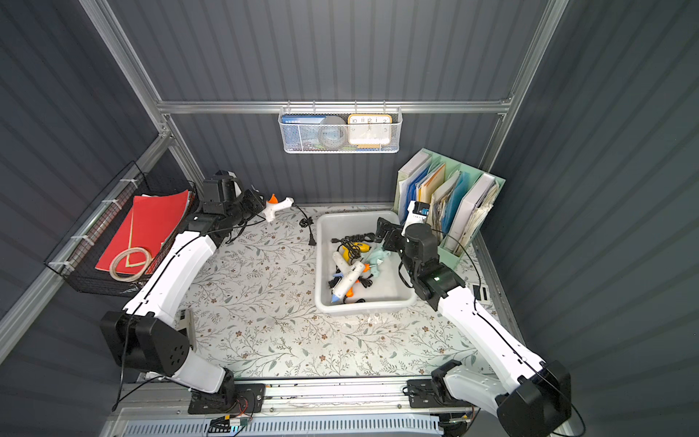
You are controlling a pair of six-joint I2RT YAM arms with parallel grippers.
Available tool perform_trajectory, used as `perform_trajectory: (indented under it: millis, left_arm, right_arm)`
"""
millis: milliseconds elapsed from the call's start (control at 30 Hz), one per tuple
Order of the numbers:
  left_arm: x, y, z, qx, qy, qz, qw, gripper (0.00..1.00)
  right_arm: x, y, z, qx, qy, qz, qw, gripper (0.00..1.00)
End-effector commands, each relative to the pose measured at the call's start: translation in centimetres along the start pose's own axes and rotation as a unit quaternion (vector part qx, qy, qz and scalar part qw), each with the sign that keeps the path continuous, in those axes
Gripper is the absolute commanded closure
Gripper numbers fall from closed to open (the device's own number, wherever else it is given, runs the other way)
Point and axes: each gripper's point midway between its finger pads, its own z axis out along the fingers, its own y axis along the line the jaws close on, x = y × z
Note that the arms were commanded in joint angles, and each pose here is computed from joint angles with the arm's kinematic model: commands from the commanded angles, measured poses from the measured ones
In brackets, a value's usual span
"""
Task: Put the hot melt glue gun into the storage box
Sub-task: Pick up the hot melt adhesive gun from the center of the board, then place the hot melt adhesive gun in the storage box.
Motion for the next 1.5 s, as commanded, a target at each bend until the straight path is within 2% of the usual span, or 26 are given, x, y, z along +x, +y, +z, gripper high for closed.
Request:
perform_trajectory:
  millis: [0,133,267,567,767,900,1133,1467]
  left_arm:
    - [-2.0,-3.4,-2.3,0.06,-0.04,-0.006,0.997,1.0]
    - [-2.3,-5.7,-3.2,0.088,-0.046,0.006,0.995,1.0]
    - [-1.4,-7.8,-2.9,0.107,-0.036,0.021,0.993,1.0]
    - [2.9,-13.8,-0.6,0.158,0.014,0.068,0.985,1.0]
    - [6.5,-17.9,0.6,0.197,0.059,0.112,0.972,1.0]
    - [9.1,-19.7,1.1,0.215,0.101,0.155,0.959,1.0]
    - [12.1,-21.2,0.7,0.25,0.144,0.219,0.932,1.0]
    - [17.1,-22.7,0.7,0.331,0.209,0.287,0.874,1.0]
  right_arm:
    - [-0.7,-1.0,-0.5,0.025,-0.024,0.008,0.999,0.01]
    - [-1.0,-1.6,-0.8,0.038,-0.035,0.012,0.999,0.01]
    - [-1.7,-3.1,-1.5,0.079,-0.055,0.026,0.995,0.01]
    - [-3.5,-5.4,-4.5,0.121,-0.111,0.036,0.986,0.01]
    - [-4.6,-6.3,-6.3,0.136,-0.139,0.036,0.98,0.01]
    - [-5.0,-6.5,-7.1,0.138,-0.147,0.04,0.979,0.01]
    - [-5.0,-6.6,-7.6,0.136,-0.148,0.048,0.978,0.01]
    - [-5.2,-6.4,-7.7,0.127,-0.15,0.061,0.979,0.01]
